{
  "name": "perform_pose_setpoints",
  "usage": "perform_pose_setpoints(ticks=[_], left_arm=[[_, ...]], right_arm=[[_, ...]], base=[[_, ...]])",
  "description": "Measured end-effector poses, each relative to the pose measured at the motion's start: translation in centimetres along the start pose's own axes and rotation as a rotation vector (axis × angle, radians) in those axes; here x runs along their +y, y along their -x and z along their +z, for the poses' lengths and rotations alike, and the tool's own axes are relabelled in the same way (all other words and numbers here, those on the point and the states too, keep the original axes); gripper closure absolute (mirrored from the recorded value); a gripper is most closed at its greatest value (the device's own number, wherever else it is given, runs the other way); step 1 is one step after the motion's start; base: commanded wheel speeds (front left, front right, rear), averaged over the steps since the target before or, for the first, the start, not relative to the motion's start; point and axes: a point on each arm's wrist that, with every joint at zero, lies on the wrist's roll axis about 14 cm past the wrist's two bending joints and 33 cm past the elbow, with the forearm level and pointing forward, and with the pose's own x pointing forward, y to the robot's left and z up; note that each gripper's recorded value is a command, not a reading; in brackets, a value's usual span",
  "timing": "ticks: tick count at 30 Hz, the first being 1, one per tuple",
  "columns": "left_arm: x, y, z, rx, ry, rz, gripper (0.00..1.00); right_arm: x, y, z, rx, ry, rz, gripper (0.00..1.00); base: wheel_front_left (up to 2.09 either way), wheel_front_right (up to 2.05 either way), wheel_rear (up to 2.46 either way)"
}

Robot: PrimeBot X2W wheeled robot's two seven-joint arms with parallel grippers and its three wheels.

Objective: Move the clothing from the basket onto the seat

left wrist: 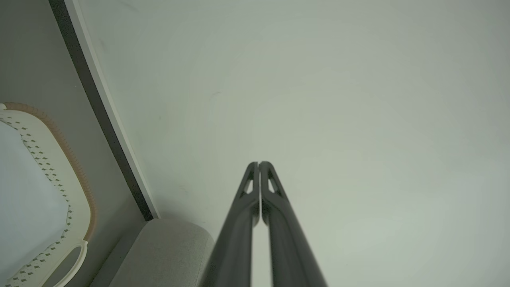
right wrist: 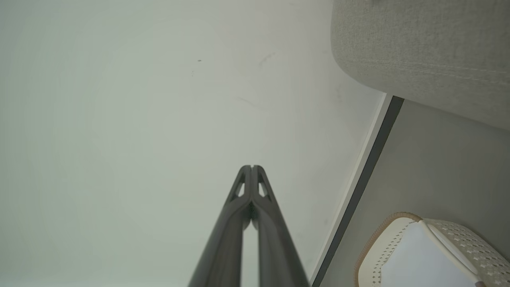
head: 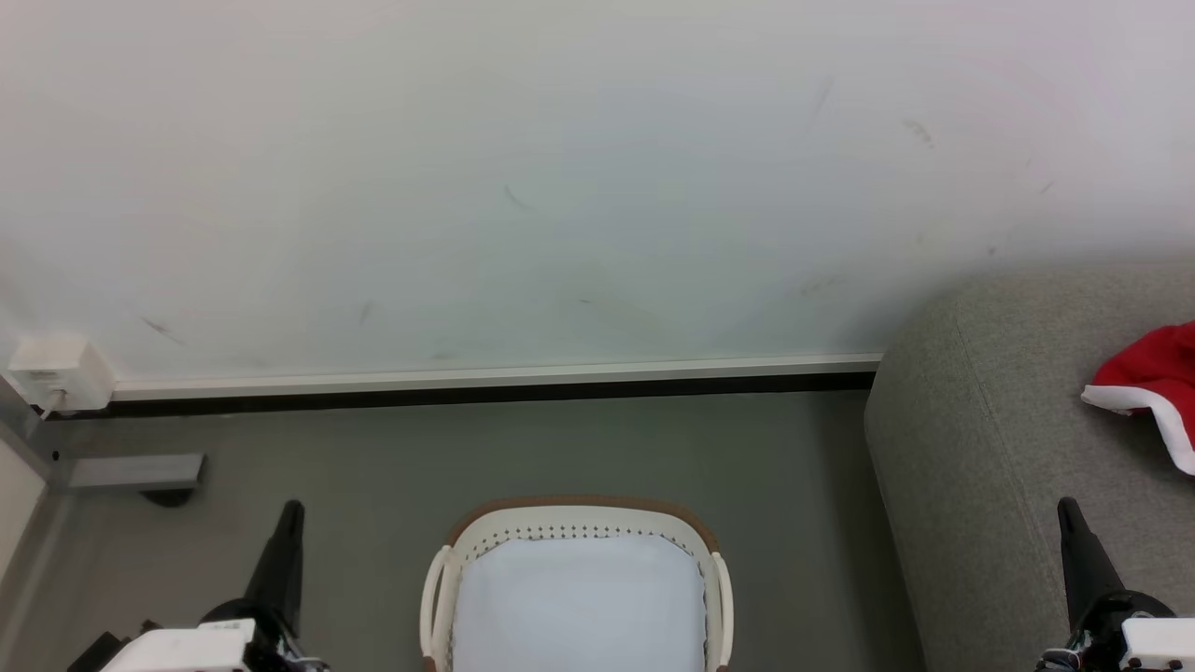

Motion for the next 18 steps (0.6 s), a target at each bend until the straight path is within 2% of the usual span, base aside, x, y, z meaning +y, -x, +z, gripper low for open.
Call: perform_pose_setpoints(ticks=[18], left_arm=[[-0.09, -0.06, 0.01, 0.001, 0.011, -0.003, 1.0]], right_arm=[[0.15, -0.05, 0.09, -0.003, -0.017, 0.006, 1.0]], base=[[0.0, 0.0, 0.0]])
